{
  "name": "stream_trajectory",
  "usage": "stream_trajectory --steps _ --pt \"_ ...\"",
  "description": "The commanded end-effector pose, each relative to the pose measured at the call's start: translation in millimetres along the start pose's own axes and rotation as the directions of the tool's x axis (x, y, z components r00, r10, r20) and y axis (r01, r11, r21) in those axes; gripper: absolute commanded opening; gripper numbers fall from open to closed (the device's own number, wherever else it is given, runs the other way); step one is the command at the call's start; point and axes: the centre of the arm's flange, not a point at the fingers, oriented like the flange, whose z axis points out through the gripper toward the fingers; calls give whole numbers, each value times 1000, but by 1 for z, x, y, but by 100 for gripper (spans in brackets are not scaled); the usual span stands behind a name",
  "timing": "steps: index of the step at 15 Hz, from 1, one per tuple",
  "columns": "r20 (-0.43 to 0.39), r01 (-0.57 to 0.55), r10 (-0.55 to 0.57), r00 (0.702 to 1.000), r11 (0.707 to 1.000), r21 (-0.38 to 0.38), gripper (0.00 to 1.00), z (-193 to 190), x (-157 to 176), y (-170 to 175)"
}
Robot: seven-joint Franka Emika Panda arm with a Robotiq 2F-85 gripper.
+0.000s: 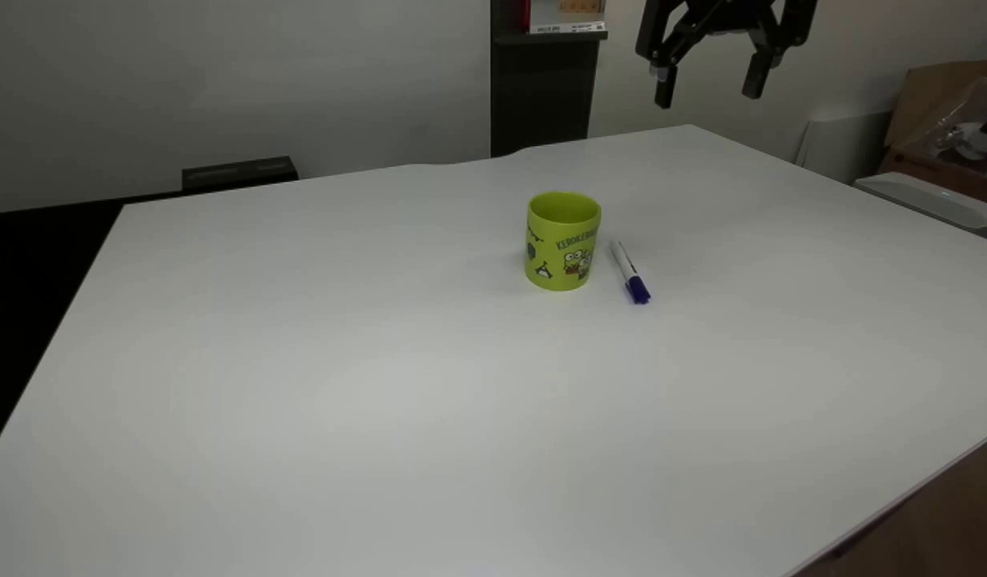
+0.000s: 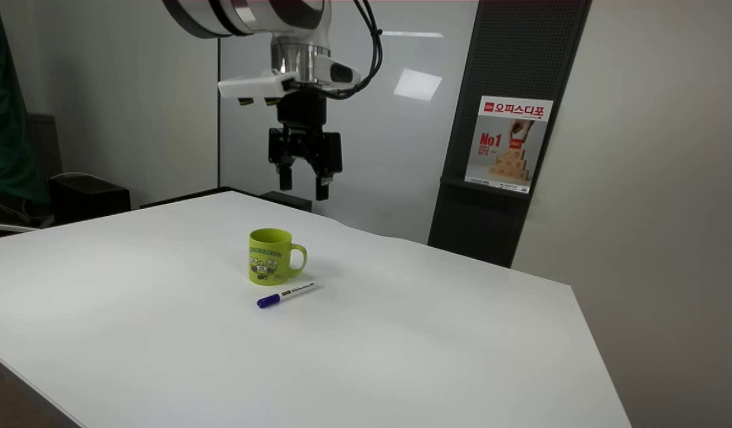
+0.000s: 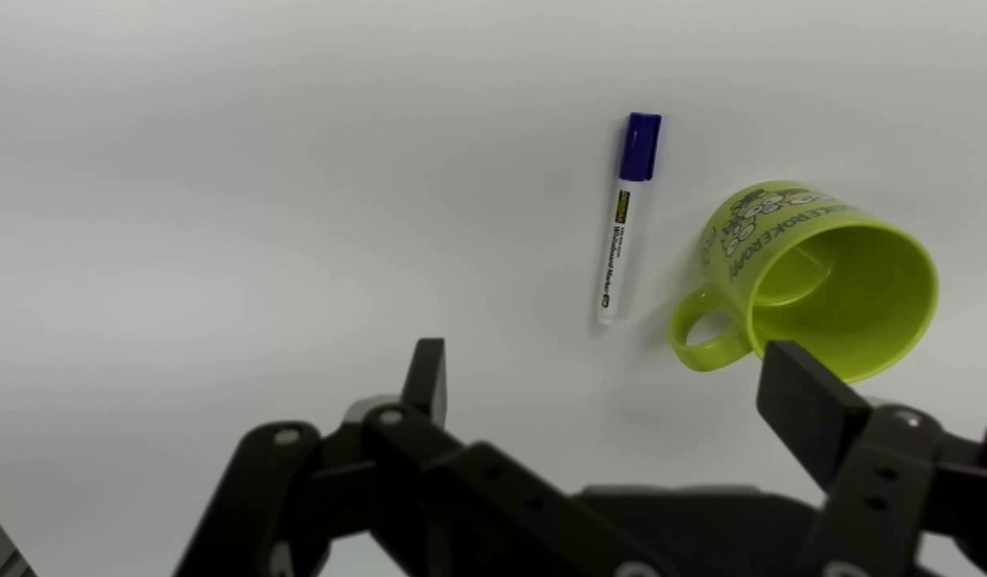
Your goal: Put the marker inside the mug.
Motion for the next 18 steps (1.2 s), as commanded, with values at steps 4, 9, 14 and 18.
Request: stream_trajectory --steps 4,9,14,18 --pt "-12 -19 19 1000 1000 -5 100 6 -2 5" --pt "-103 -69 73 992 997 37 100 41 1 -7" --pt "-103 -113 120 987 991 72 100 89 -1 -13" --pt "-67 -156 164 984 981 116 100 122 -5 -12"
